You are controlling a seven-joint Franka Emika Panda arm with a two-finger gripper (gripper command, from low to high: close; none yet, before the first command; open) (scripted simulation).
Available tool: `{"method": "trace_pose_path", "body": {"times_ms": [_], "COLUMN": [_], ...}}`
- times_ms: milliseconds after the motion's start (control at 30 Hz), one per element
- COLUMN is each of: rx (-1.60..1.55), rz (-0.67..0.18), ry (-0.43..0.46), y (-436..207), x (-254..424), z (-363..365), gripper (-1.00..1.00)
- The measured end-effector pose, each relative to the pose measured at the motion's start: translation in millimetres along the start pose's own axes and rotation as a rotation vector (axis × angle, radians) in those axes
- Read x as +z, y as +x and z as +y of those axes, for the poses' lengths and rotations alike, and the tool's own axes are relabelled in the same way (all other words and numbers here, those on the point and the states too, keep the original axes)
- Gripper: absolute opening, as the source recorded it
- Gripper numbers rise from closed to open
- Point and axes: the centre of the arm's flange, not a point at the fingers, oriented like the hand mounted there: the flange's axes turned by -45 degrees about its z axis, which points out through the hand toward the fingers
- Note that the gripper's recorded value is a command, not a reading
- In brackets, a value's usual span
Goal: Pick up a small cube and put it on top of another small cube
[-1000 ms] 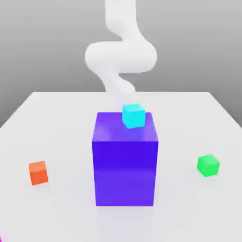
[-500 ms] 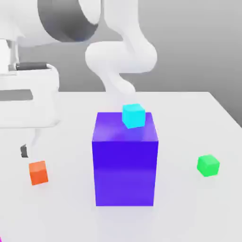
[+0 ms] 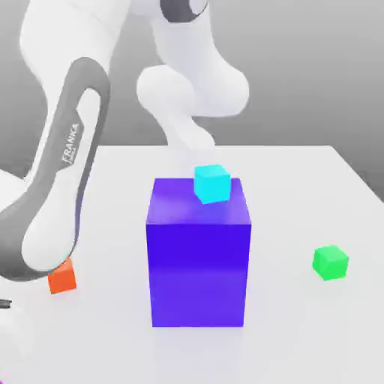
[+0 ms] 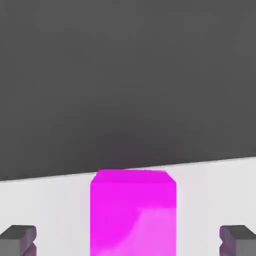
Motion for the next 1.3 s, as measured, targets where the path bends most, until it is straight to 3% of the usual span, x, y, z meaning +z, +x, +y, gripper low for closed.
{"method": "trace_pose_path", "body": {"times_ms": [200,333,700,933,1100,1200,1300], "rx": [0.000,0.000,-0.621,-1.167,-1.751,-2.032,-2.087], "rz": [-0.001,-0.001,0.001,0.000,-0.008,-0.005,-0.003], "ry": [0.002,0.001,0.106,0.120,0.078,0.017,-0.001], "y": [-0.6,-0.1,-23.7,-127.4,-275.3,-348.6,-361.7], "x": [6.6,-40.1,-73.9,-93.9,-104.6,-92.6,-65.6], "z": [0.0,0.3,-262.3,-429.0,-551.5,-572.9,-573.4], "gripper": [-1.00,-1.00,-1.00,-1.00,-1.00,-1.00,-1.00]}}
